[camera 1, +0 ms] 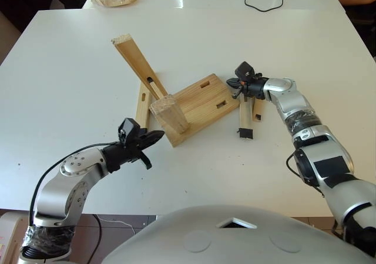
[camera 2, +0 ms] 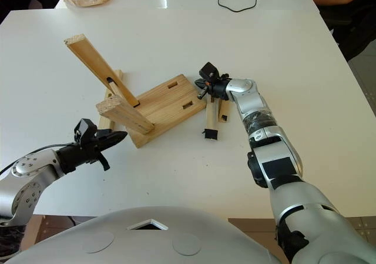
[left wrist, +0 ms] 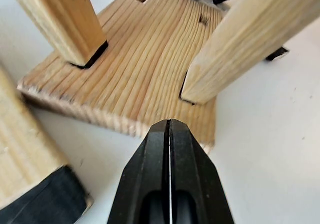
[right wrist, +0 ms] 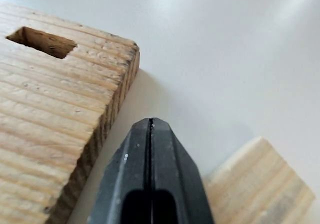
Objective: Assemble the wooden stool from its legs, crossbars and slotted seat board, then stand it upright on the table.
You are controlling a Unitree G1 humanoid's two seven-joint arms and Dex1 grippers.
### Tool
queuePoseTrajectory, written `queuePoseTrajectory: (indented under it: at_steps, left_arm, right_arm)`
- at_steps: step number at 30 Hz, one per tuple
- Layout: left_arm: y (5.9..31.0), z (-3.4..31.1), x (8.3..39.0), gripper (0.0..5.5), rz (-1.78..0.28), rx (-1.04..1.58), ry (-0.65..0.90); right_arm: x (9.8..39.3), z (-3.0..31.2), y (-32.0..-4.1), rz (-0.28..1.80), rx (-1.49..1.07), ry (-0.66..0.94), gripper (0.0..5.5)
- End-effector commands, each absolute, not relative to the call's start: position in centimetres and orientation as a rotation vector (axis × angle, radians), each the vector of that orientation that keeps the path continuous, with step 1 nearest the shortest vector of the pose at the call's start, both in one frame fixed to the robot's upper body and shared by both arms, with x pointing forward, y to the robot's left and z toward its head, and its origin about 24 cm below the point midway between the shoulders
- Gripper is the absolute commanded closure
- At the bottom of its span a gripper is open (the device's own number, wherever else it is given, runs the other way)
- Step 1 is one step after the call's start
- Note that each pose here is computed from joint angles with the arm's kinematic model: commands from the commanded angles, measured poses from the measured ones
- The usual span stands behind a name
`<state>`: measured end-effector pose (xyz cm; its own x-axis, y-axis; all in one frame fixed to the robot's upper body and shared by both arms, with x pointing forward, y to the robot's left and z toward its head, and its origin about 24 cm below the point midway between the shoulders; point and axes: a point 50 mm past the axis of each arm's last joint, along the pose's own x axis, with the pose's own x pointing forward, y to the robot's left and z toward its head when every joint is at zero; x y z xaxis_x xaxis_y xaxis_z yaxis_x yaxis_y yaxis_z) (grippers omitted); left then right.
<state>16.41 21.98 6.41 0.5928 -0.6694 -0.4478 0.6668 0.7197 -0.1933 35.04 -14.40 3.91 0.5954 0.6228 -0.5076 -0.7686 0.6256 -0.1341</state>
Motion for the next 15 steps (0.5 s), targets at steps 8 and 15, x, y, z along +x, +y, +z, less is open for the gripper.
queuePoseTrajectory:
  at_steps: [8,15]
  left_arm:
    - [20.4,4.8,16.4,5.5,-0.806,0.054,0.581]
    - [19.7,3.8,17.7,5.5,-0.743,0.074,0.575]
  right_arm:
    - [35.2,5.1,-13.6,0.936,-0.397,0.428,5.49]
    - [33.8,5.6,-13.4,1.098,-0.428,0.439,5.49]
